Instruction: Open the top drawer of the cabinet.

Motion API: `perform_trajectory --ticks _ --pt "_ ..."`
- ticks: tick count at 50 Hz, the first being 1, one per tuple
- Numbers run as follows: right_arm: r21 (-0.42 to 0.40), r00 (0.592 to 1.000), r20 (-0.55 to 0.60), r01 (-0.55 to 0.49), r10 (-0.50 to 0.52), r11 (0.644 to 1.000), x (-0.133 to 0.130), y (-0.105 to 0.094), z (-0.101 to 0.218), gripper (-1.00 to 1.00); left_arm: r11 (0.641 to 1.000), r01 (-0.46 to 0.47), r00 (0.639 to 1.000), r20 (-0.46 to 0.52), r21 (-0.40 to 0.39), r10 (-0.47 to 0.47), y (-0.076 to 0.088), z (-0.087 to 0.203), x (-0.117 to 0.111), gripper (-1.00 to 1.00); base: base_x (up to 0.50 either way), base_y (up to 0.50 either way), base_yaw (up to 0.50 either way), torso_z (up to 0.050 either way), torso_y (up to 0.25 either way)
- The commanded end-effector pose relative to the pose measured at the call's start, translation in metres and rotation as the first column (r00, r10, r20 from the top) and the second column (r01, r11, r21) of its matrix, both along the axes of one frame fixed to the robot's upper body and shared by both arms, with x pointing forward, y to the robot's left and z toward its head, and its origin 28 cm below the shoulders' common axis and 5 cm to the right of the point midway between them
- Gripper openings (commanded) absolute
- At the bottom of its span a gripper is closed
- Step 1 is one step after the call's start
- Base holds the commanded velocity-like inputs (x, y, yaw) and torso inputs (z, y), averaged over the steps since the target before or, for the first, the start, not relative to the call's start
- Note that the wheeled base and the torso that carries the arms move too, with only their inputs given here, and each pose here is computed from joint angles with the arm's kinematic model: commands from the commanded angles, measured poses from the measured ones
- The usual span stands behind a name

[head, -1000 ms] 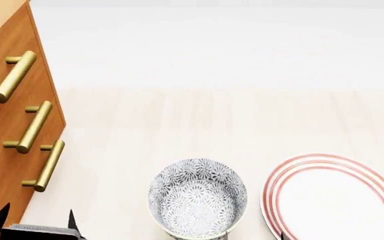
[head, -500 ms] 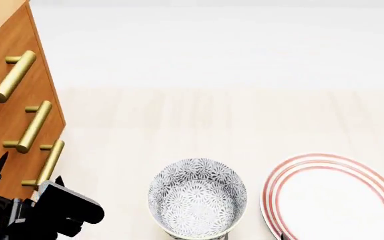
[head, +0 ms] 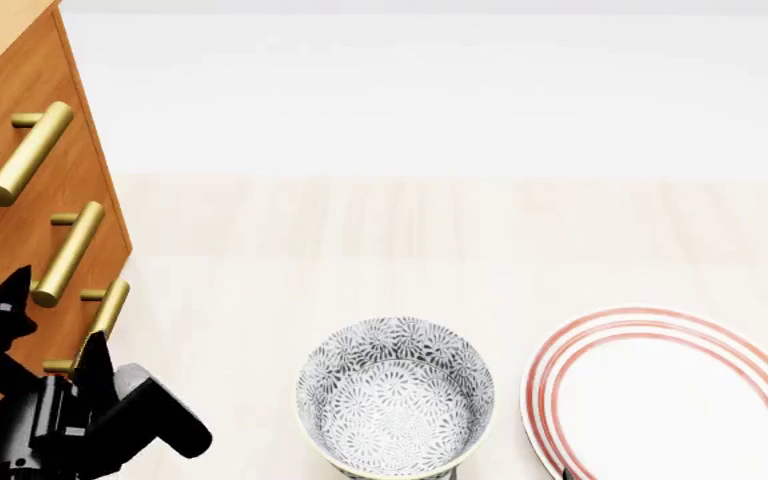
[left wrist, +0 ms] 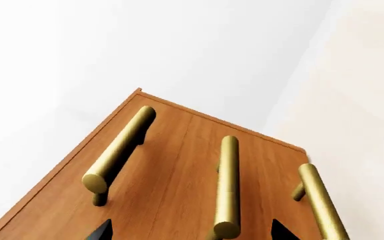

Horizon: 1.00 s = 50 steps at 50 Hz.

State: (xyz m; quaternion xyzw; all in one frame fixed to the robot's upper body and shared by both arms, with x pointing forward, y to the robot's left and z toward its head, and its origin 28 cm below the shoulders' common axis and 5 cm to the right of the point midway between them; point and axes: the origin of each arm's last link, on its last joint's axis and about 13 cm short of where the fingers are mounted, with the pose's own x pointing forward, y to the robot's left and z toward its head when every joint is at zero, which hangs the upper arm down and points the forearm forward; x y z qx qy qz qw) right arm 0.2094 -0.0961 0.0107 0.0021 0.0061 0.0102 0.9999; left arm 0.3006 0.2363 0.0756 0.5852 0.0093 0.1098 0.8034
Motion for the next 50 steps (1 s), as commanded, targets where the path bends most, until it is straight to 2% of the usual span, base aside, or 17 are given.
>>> perform_trajectory --ticks 1,21,26,27,43,50 --pt "0.006 1.0 0.007 -0.002 0.002 1.0 0.001 0.0 0.0 1.0 0.987 -0.044 0.997 0.062 0.154 0.035 0.003 0.011 0.006 1.0 0.0 0.0 0.0 0.0 0.0" --pt "0.007 1.0 0.008 -0.002 0.002 1.0 0.001 0.0 0.0 1.0 0.986 -0.05 0.993 0.112 0.159 0.032 0.006 0.036 0.003 1.0 0.0 0.0 0.0 0.0 0.0" --pt "0.007 1.0 0.009 -0.001 0.001 1.0 0.001 0.0 0.0 1.0 0.993 -0.037 0.992 0.123 0.115 0.023 0.004 0.047 0.001 1.0 0.0 0.0 0.0 0.0 0.0" --pt "0.006 1.0 0.009 0.0 0.0 1.0 0.002 0.0 0.0 1.0 0.996 -0.033 0.993 0.116 0.077 0.024 0.003 0.049 0.001 1.0 0.0 0.0 0.0 0.0 0.0" --pt "0.005 1.0 0.013 0.004 -0.004 1.0 0.002 0.0 0.002 1.0 0.998 -0.022 0.991 0.135 0.054 0.014 0.003 0.066 0.004 1.0 0.0 0.0 0.0 0.0 0.0" --pt "0.005 1.0 0.013 0.003 -0.003 1.0 0.002 0.0 0.001 1.0 0.999 -0.008 0.993 0.114 0.054 0.001 0.004 0.069 0.011 1.0 0.0 0.0 0.0 0.0 0.0"
